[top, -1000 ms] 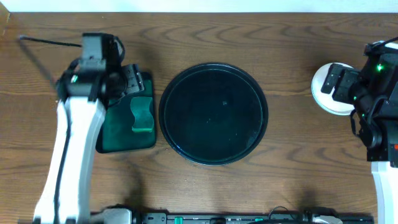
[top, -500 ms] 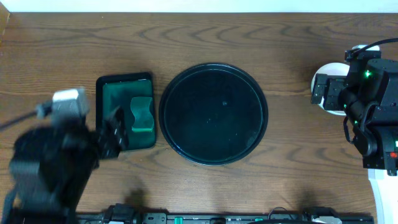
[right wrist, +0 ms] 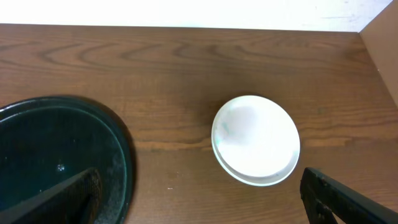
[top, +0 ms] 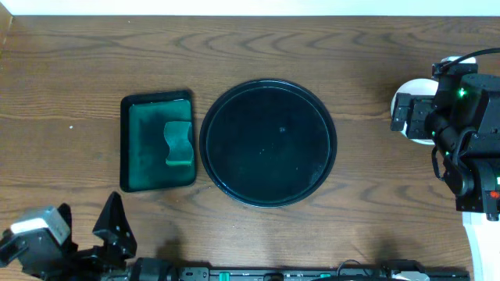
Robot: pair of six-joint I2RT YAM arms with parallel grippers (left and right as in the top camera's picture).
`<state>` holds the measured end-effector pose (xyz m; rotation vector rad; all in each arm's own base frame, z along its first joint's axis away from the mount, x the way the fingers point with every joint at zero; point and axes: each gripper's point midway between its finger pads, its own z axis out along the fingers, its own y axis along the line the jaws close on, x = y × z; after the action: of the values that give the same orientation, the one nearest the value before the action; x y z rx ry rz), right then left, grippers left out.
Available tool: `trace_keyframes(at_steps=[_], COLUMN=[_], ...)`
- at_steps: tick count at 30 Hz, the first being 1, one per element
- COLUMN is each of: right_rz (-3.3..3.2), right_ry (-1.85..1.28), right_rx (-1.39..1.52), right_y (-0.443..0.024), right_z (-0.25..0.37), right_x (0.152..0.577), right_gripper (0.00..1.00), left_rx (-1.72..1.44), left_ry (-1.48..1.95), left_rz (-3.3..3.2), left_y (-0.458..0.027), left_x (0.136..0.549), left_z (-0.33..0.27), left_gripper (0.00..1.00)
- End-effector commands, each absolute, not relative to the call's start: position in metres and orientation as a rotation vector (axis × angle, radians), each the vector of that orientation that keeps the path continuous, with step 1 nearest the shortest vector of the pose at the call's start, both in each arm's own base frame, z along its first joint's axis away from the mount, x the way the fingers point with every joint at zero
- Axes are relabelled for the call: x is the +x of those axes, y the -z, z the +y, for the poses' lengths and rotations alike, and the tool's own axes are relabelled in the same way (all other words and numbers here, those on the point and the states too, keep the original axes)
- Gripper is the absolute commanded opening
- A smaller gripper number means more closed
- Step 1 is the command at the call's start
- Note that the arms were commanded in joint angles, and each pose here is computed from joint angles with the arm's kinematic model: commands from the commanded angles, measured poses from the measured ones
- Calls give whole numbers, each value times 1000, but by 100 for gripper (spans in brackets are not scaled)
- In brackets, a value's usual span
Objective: Clean dirty plates on tray and stack at the side
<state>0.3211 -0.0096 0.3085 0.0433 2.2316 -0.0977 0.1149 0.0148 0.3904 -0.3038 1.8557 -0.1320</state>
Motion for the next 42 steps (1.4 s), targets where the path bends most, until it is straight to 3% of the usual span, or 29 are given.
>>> trace_keyframes(at_steps=[1, 24, 42], right_rz=[2227, 2259, 2263], right_ry=[94, 96, 96], right_rx=[13, 11, 11], right_y=[-313, -307, -306], right_z=[-5, -5, -5], right_x=[317, 312, 311], right_gripper=[99, 99, 99], left_rx=[-324, -338, -339], left_ry=[116, 39, 32], left_rz=[1878, 2214, 2238], left_y=[-385, -313, -308], left_x=[113, 73, 69], left_z=[18, 21, 21], left_gripper=[81, 81, 81])
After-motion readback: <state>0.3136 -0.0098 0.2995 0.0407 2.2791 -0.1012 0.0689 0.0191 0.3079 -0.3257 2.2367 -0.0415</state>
